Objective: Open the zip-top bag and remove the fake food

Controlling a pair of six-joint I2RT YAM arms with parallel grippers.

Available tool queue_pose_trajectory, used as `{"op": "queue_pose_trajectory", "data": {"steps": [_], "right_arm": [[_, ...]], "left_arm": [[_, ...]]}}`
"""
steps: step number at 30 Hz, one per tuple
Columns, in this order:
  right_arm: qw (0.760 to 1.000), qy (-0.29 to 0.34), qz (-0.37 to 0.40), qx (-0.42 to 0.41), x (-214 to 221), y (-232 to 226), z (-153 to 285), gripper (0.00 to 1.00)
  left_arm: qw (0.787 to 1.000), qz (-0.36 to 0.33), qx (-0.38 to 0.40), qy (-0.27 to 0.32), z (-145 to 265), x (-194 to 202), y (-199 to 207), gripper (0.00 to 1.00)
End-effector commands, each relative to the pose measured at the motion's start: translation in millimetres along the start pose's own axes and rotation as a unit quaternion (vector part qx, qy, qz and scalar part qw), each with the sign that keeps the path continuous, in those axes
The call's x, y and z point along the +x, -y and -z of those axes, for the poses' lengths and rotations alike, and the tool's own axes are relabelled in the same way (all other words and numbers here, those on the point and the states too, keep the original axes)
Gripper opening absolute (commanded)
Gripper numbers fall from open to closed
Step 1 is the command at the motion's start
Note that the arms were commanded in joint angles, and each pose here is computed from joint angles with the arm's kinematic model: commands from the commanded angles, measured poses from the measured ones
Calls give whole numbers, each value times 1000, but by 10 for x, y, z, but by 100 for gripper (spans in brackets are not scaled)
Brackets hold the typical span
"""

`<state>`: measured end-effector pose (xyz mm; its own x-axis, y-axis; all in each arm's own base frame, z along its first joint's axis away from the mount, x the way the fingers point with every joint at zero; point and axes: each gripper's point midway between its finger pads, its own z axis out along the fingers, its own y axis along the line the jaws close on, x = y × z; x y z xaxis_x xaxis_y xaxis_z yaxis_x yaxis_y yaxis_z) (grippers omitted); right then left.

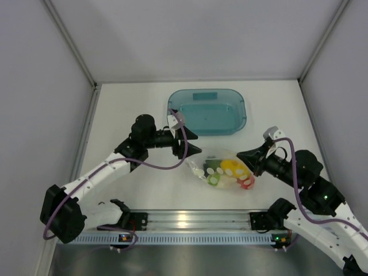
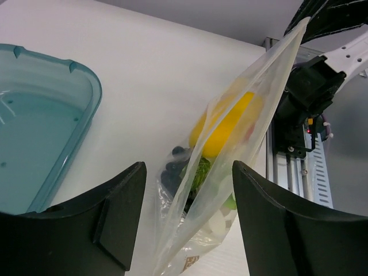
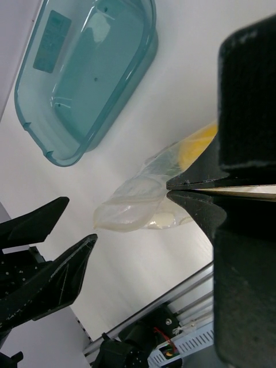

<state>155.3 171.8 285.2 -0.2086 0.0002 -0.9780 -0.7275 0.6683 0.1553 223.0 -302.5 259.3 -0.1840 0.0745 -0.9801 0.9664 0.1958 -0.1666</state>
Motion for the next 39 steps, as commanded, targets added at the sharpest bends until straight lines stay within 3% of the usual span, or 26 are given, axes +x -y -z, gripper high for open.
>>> {"op": "queue_pose_trajectory", "data": {"steps": [1, 7, 11, 16, 17, 19, 20, 22, 26, 30, 32, 36, 37, 39], "right_arm": [[999, 33, -2, -5, -212, -31, 22, 0], [999, 39, 1, -24, -260, -104, 38, 0], [998, 41, 5, -37, -262, -147, 50, 0], [998, 48, 7, -38, -300, -155, 57, 0], [998, 47, 8, -40, -305, -159, 48, 0], [998, 47, 9, -43, -315, -171, 47, 0], [998, 49, 11, -41, -328, -162, 43, 0], [998, 50, 14, -38, -334, -150, 28, 0], [999, 50, 1, -3, -361, -21, -60, 0], [998, 38, -26, 35, -402, 102, -183, 3], [998, 31, -40, 49, -412, 150, -260, 8], [996, 20, -56, 59, -417, 181, -349, 9], [996, 17, -63, 62, -420, 189, -376, 10], [995, 13, -73, 69, -420, 207, -401, 19]], "left_arm": [[999, -40, 13, 23, -91, -228, 84, 67], [998, -48, -28, 19, -231, -197, 8, 68], [999, -39, -3, 5, -313, -116, 29, 66], [997, -24, 68, -14, -389, 36, 193, 53], [995, -21, 94, -17, -386, 56, 272, 49], [994, -18, 101, -21, -405, 84, 276, 32], [994, -18, 101, -21, -414, 79, 269, 16], [995, -12, 94, -20, -422, 63, 250, 0], [1000, 12, -15, -2, -361, -74, -16, 0], [981, 65, -184, 21, -83, -226, -399, 0], [973, 89, -211, -2, 13, -131, -418, 0], [963, 114, -243, -16, 233, -133, -350, 0], [953, 127, -275, -31, 332, -46, -400, 0], [937, 156, -310, -25, 452, -68, -426, 0]]}}
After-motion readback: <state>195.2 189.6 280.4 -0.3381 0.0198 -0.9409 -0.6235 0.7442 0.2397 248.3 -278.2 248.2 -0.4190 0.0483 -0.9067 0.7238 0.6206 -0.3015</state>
